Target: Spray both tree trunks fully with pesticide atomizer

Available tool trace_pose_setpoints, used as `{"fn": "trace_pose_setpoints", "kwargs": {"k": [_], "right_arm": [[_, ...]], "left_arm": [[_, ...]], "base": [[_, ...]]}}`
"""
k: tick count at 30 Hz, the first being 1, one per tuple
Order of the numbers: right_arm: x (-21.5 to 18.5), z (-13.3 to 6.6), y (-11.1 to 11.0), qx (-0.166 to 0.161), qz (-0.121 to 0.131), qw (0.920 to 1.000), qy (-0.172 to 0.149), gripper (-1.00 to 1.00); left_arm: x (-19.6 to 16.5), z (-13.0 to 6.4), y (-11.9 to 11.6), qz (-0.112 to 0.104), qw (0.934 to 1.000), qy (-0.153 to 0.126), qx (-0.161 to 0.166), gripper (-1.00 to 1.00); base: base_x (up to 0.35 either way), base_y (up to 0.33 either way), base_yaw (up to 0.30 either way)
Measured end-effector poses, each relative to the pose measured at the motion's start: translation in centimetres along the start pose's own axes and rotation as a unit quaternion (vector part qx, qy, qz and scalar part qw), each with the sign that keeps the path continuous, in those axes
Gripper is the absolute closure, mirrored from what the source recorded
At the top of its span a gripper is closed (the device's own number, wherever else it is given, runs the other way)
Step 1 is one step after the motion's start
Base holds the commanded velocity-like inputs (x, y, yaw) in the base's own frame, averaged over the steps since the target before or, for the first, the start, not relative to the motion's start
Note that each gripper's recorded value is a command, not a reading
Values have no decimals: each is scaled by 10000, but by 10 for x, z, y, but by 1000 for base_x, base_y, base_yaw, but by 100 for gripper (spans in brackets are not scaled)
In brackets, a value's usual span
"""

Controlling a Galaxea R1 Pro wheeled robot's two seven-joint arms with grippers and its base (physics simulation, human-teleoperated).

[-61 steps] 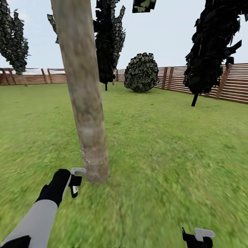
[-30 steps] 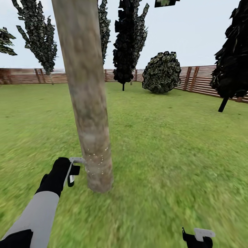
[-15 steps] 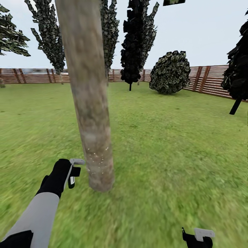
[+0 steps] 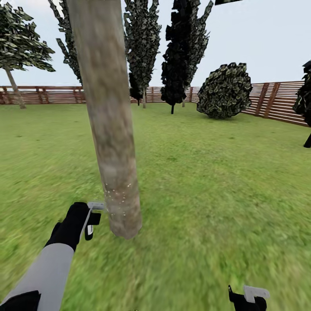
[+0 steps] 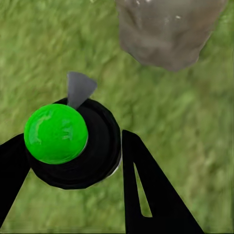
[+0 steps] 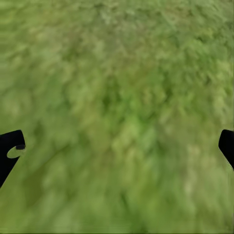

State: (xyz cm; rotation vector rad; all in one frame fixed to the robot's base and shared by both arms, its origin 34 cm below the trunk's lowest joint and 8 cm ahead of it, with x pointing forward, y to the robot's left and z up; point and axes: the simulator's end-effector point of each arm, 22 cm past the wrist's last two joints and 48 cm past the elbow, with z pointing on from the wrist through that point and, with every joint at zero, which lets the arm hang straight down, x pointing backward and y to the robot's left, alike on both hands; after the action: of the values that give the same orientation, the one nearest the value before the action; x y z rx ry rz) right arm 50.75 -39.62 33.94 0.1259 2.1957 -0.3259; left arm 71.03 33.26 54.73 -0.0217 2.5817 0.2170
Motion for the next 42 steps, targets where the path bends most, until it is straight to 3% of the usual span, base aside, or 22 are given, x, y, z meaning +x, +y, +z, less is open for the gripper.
{"fn": "trace_pose_setpoints", "kwargs": {"k": [1, 7, 10, 16, 18, 28, 30, 42], "right_arm": [[0, 0, 0, 1, 3, 10000, 2, -100], [0, 0, -1, 11, 14, 10000, -1, -100], [0, 0, -1, 9, 13, 10000, 2, -100], [0, 0, 0, 8, 13, 10000, 2, -100], [0, 0, 0, 8, 14, 10000, 3, -100], [0, 0, 0, -1, 10, 10000, 1, -100], [0, 0, 0, 2, 11, 10000, 1, -100], [0, 0, 0, 1, 5, 10000, 3, -100]], "left_arm": [[16, 7, -5, 19, 9999, 141, 41, 100], [16, 11, -3, 85, 10000, -1, 11, 100], [37, 21, 1, 99, 9998, 148, -1, 100], [46, 27, 35, 111, 9990, 176, -397, 100], [52, 29, 23, 50, 9993, 233, -272, 100], [65, 37, 18, 41, 9991, 369, -196, 100], [64, 45, 15, 9, 9998, 142, -143, 100], [76, 53, 11, -14, 9998, 186, -88, 100]], "base": [[6, -274, 88], [73, -274, 17], [91, -274, 0], [90, -274, 11], [109, -273, 252], [230, -189, 275], [257, -160, 179], [-46, -264, 10]]}}
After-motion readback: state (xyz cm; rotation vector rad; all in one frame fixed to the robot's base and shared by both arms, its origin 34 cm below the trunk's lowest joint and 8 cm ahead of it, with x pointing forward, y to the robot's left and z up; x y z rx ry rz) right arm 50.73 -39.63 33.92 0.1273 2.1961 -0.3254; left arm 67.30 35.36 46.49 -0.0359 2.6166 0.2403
